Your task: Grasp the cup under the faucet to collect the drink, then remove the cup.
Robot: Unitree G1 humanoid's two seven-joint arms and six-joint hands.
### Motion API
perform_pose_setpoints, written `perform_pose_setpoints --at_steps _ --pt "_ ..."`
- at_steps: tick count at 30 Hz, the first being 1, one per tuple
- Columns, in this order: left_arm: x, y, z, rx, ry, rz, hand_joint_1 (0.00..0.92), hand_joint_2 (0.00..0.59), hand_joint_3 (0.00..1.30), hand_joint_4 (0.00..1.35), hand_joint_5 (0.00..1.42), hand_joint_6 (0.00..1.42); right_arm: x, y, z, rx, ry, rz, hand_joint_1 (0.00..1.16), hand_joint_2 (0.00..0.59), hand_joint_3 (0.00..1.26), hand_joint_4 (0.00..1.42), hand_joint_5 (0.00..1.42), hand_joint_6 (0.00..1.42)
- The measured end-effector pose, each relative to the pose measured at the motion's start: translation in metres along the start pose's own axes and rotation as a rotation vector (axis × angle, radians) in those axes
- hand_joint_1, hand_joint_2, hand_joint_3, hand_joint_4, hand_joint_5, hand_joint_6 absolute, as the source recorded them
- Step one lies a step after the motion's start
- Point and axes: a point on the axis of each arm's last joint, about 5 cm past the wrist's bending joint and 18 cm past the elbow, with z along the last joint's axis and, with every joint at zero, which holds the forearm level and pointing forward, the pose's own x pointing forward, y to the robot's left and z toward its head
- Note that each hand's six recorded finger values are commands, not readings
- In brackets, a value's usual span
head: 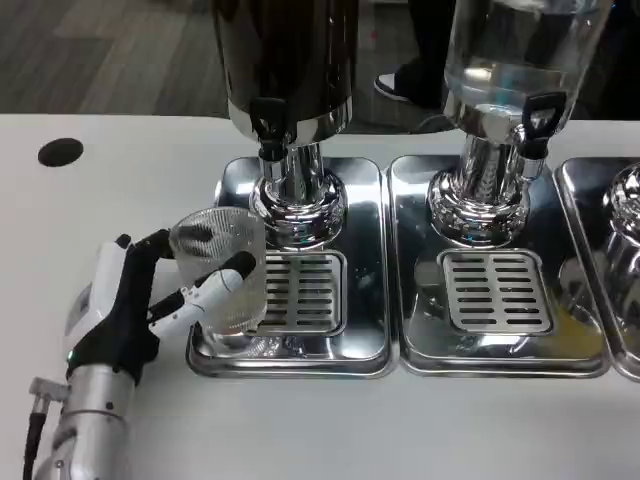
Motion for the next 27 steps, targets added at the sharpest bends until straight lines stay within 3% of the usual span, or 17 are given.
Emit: perform_pose_setpoints --at_steps 8,27 --pt "-0.0008 -0.0084 0.0044 -0.034 -0.014 -0.010 0.312 0.217 0.46 0.51 0.27 0.00 0.0022 0.0005 -0.0002 0.002 -0.008 0.001 0.69 0.540 0.41 0.34 0.27 0.16" --pt "-0.0007 -0.0103 0.0059 -0.075 -0.006 0.001 0.319 0.224 0.46 0.51 0.27 0.00 0.0013 0.0007 -0.0003 0.002 -0.003 0.005 0.69 0.540 0.41 0.34 0.27 0.16"
